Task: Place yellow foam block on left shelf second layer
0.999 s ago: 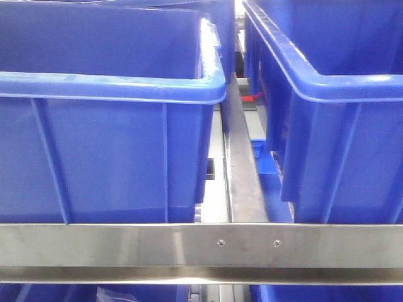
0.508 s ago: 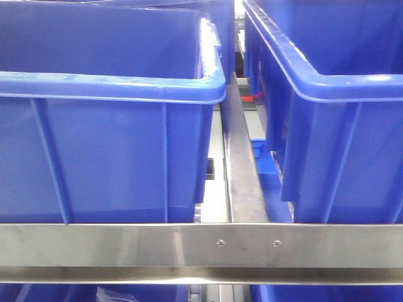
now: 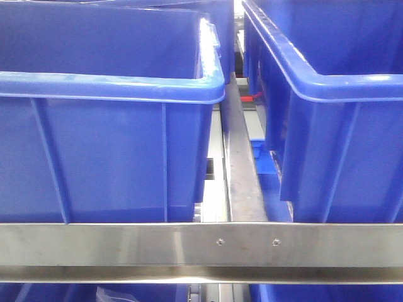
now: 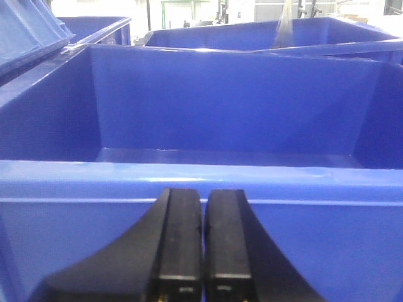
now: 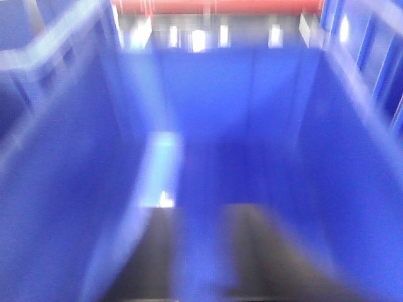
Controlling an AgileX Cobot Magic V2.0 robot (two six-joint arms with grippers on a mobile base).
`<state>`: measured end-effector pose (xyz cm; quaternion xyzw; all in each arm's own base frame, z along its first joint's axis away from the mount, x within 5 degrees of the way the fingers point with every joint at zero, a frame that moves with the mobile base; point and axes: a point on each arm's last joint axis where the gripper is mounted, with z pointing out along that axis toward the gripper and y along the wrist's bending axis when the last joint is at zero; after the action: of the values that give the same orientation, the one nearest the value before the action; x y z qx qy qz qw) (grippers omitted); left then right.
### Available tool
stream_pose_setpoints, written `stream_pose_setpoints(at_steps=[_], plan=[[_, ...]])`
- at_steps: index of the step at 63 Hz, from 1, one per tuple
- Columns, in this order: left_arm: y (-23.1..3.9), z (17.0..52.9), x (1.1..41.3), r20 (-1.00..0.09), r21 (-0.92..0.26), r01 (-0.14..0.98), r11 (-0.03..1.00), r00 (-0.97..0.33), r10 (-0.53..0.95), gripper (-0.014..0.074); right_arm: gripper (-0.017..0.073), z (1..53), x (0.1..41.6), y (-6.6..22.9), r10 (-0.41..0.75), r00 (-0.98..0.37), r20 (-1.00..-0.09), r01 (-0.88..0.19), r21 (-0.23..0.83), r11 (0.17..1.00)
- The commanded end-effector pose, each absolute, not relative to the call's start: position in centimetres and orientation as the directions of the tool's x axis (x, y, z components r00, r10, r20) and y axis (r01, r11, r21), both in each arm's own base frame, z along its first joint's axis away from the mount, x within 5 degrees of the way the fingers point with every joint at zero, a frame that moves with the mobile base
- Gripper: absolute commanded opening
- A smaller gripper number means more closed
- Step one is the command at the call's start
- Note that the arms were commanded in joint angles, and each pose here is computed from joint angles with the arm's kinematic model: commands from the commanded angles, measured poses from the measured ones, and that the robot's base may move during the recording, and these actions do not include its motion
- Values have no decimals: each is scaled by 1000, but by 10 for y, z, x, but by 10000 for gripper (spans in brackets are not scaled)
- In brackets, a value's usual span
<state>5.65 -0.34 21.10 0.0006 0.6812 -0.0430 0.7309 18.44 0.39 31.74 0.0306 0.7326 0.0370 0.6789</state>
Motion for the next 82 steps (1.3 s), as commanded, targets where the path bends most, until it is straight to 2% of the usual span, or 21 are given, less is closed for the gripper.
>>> stream_pose_setpoints(at_steps=[1,21,30,47,60,82], plan=[[-4,209,58,-991,-66,72,995,110,-74,124,26,345,177,3,97,97,-991,-13,96,995],[-4,209,58,-991,-66,72,995,110,-74,124,28,342,127,2,93,188,-978,-26,90,996],[-4,209,58,-991,-66,72,995,110,-74,124,28,328,101,2,41,230,-972,-27,36,999],[-4,209,58,-992,-61,72,996,110,-68,124,28,307,66,2,38,176,-984,-35,33,999],[-4,209,58,-991,-66,72,995,110,-74,124,28,301,53,2,40,233,-972,-37,32,999],[-4,209,58,-991,-66,72,995,110,-74,124,28,301,50,1,40,252,-967,-37,32,999]])
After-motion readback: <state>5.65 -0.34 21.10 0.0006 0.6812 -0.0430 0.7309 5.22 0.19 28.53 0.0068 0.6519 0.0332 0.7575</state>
